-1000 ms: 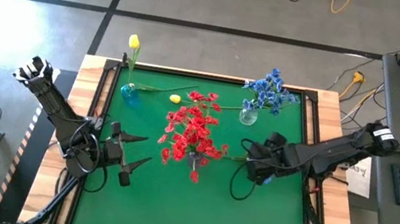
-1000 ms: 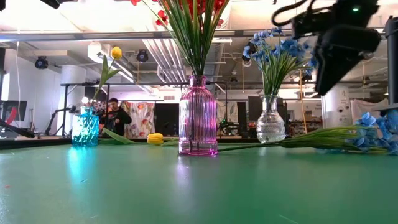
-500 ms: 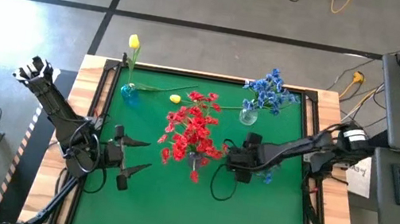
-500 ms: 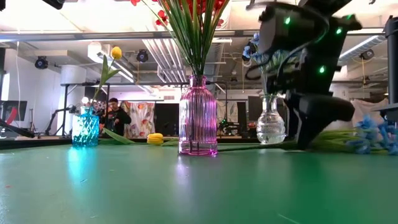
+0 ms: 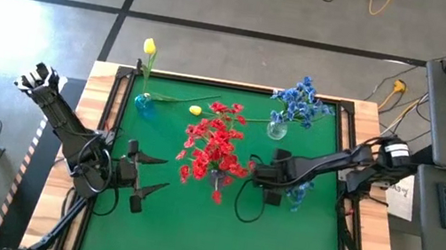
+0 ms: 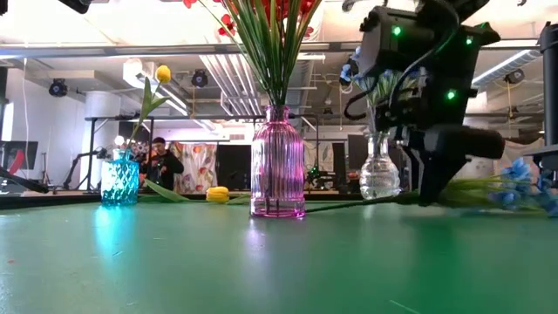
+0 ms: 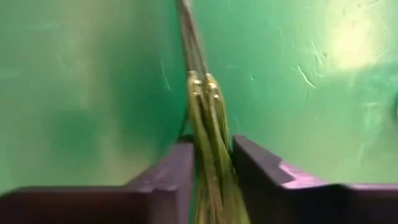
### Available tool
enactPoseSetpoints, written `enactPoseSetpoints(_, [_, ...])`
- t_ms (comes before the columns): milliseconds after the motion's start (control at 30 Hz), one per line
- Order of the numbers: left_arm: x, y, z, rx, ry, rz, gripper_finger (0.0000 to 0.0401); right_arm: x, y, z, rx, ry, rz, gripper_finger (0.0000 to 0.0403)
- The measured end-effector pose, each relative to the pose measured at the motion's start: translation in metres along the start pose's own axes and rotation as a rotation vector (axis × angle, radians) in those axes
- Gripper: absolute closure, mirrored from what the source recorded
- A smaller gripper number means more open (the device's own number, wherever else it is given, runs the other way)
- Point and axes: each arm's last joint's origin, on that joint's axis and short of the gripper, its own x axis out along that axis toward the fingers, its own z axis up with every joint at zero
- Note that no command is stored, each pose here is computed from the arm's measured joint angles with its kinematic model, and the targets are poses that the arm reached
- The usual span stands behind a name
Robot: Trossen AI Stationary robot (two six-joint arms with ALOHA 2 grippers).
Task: Sort flowers into vase by color
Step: Put the blue flowers into the transparent vase
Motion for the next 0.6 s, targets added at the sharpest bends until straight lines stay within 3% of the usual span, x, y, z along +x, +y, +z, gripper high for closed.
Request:
enactPoseSetpoints(167, [0.000,0.000,0.000,-0.001,0.000,-0.001,0.0127,-0.013,-0.003,-0.006,0.018,0.011,0.010,0.0381])
enactPoseSetpoints(500, [0.009,-0.015,-0.016,0.065,0.041,-0.024,0.0127,-0.058,0.000,-0.031,0.140,0.069,0.012,0.0380])
enactPoseSetpoints(600, [0.012,-0.022,-0.019,0.056,0.043,-0.056,0.0127,-0.071,0.008,-0.036,0.156,0.049,0.076,0.0380])
